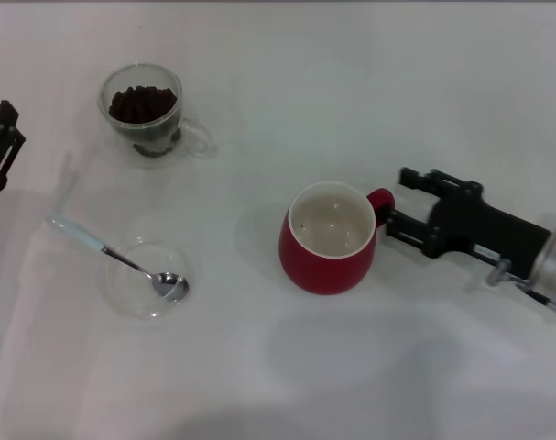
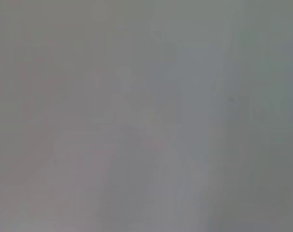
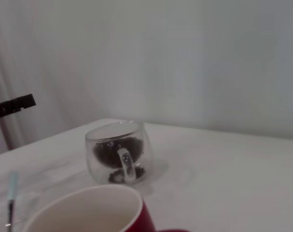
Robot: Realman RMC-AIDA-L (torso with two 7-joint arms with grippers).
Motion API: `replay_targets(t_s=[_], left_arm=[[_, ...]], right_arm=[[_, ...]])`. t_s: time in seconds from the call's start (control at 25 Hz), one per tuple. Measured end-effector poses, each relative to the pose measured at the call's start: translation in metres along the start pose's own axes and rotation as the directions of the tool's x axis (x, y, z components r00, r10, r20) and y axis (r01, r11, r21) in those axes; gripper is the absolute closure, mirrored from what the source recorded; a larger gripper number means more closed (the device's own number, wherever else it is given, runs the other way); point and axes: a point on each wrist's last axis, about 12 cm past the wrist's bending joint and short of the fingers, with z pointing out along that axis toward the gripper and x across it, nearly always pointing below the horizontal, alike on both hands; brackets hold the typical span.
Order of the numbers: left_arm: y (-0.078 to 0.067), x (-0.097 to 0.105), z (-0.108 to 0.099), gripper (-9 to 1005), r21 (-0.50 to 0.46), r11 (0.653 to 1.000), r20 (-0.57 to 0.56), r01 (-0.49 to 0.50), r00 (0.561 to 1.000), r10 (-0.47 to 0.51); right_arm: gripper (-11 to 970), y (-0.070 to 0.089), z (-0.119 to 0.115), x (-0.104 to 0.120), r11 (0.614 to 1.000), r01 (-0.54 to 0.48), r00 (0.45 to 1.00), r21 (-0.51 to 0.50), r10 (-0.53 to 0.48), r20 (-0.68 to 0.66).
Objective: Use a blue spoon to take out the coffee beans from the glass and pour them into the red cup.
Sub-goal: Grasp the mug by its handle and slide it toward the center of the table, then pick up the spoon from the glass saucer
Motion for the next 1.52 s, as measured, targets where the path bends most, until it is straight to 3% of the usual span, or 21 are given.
replay_targets(t_s=[0.36,0.48,0.52,0.56,0.68,0.76,0.8,0.84,0.92,1.12,1.2,1.44,1.52], left_arm=[[0.003,-0.001,0.001,135,-0.018,1.000,0.006,0.017,1.000,-0.017],[0.004,-0.001,0.000,135,-0.021,0.997,0.005,0.074,0.997,-0.074],[0.005,0.000,-0.003,135,-0.024,0.991,0.002,0.134,0.991,-0.134],[0.010,0.001,-0.009,134,-0.029,0.963,-0.010,0.268,0.963,-0.269],[0.019,0.003,-0.018,135,-0.035,0.901,-0.035,0.433,0.900,-0.434],[0.030,0.005,-0.030,135,-0.060,0.797,-0.067,0.601,0.794,-0.604],[0.031,0.005,-0.033,135,-0.064,0.773,-0.073,0.631,0.770,-0.634],[0.033,0.006,-0.040,135,-0.069,0.721,-0.084,0.690,0.716,-0.693],[0.032,0.006,-0.048,135,-0.053,0.666,-0.116,0.744,0.658,-0.744],[0.041,0.004,-0.055,134,-0.050,0.606,-0.296,0.794,0.568,-0.768],[0.044,0.003,-0.051,134,-0.053,0.605,-0.378,0.795,0.545,-0.749],[0.044,-0.001,-0.037,135,-0.024,0.618,-0.472,0.786,0.536,-0.700],[0.045,-0.003,-0.024,136,-0.028,0.610,-0.565,0.792,0.491,-0.663]], right_arm=[[260,-0.020,-0.045,-0.004,0.995,-0.096,0.995,-0.036,0.095,-0.010],[237,-0.030,-0.062,-0.007,0.994,-0.109,0.994,0.006,0.109,0.022],[239,-0.033,-0.068,-0.009,0.992,-0.117,0.992,0.039,0.115,0.058],[240,-0.036,-0.071,-0.011,0.990,-0.122,0.989,0.066,0.116,0.089],[244,-0.041,-0.078,-0.016,0.975,-0.125,0.974,0.182,0.086,0.210],[247,-0.041,-0.077,-0.017,0.961,-0.114,0.961,0.253,0.042,0.275],[248,-0.040,-0.076,-0.018,0.955,-0.108,0.954,0.277,0.022,0.298],[250,-0.039,-0.075,-0.020,0.949,-0.102,0.947,0.297,0.001,0.321],[251,-0.038,-0.072,-0.022,0.942,-0.096,0.935,0.320,-0.024,0.353],[251,-0.042,-0.060,-0.033,0.947,-0.078,0.923,0.312,-0.050,0.383],[251,-0.043,-0.055,-0.037,0.950,-0.071,0.920,0.303,-0.055,0.388],[251,-0.044,-0.046,-0.043,0.959,-0.057,0.917,0.277,-0.059,0.395],[252,-0.043,-0.046,-0.044,0.961,-0.061,0.915,0.271,-0.055,0.400]])
